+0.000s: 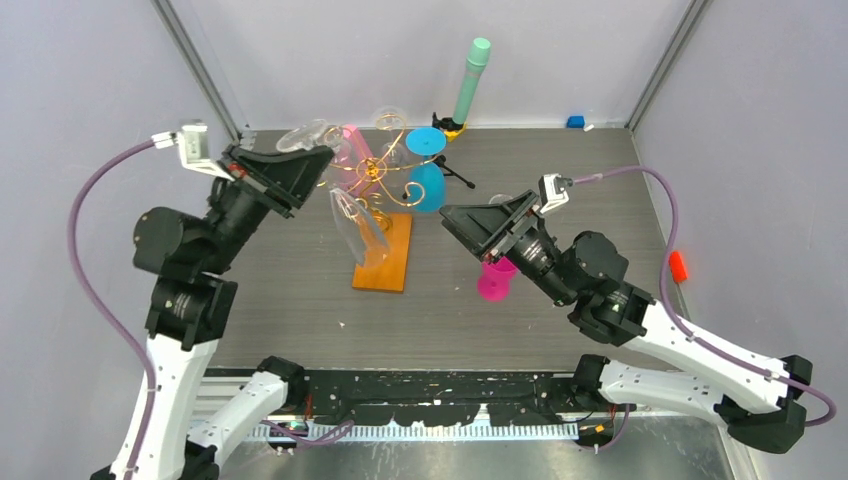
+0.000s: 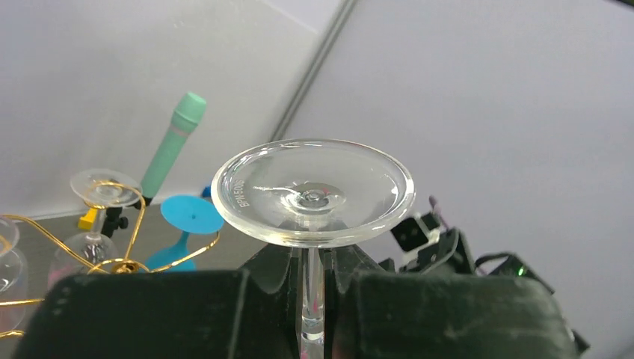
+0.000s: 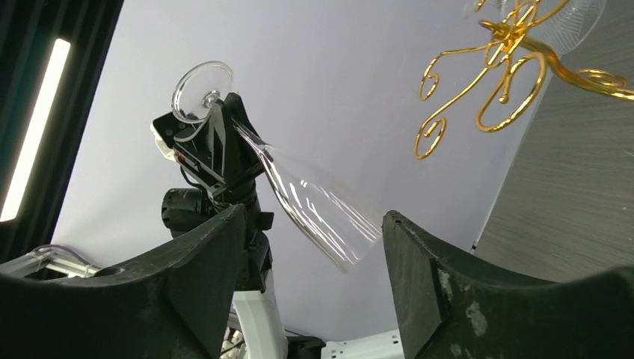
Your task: Take the wine glass off the wine glass rack
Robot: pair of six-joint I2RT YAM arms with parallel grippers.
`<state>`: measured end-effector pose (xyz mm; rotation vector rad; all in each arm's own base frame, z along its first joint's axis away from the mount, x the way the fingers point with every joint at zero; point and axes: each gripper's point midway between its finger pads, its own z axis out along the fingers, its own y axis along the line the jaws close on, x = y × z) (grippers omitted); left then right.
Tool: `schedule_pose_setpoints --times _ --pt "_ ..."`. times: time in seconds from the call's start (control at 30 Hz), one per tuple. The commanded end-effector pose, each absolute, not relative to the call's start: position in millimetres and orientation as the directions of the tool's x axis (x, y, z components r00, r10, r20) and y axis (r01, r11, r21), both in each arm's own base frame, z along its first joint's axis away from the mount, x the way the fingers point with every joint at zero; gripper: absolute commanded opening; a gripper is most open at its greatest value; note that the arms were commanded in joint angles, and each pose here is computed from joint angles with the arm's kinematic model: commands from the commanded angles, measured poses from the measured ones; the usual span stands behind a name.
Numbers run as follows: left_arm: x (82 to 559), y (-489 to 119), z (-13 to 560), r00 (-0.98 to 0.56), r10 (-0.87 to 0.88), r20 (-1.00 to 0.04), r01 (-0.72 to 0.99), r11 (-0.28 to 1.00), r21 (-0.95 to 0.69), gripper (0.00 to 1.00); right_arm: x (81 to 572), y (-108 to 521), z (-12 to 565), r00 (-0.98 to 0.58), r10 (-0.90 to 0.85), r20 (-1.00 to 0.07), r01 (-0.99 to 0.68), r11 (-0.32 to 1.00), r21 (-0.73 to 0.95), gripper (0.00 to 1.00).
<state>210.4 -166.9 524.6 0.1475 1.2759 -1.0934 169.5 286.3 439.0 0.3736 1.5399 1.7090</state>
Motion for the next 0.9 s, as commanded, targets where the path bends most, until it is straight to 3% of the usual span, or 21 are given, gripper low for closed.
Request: schedule_pose_setpoints --times 0.0,0.1,0.47,0.87 --pt "220.5 -140.0 545.3 -0.084 -0.698 -0.711 0.594 0.538 -0.599 0.0 160.1 300.5 457.0 -0.652 0.693 -0.306 -0.476 -0.06 0.878 0.67" --pt "220.3 -134.7 552.2 -0.077 -0.753 -0.654 0.585 0.496 -0.641 0.0 145.9 313.5 470.8 -0.701 0.652 -0.29 -0.517 -0.184 0.836 0.63" --pt "219.0 -113.4 547.3 -0.047 -0.873 -0.486 0.541 0.387 -0.746 0.0 119.2 334.4 489.3 -0.734 0.584 -0.346 -0.581 -0.278 0.765 0.62" --pt "210.7 -92.9 553.7 0.043 -0.913 -0.405 0.554 0.359 -0.751 0.0 132.1 340.2 479.9 -0.709 0.621 -0.335 -0.555 -0.198 0.808 0.58"
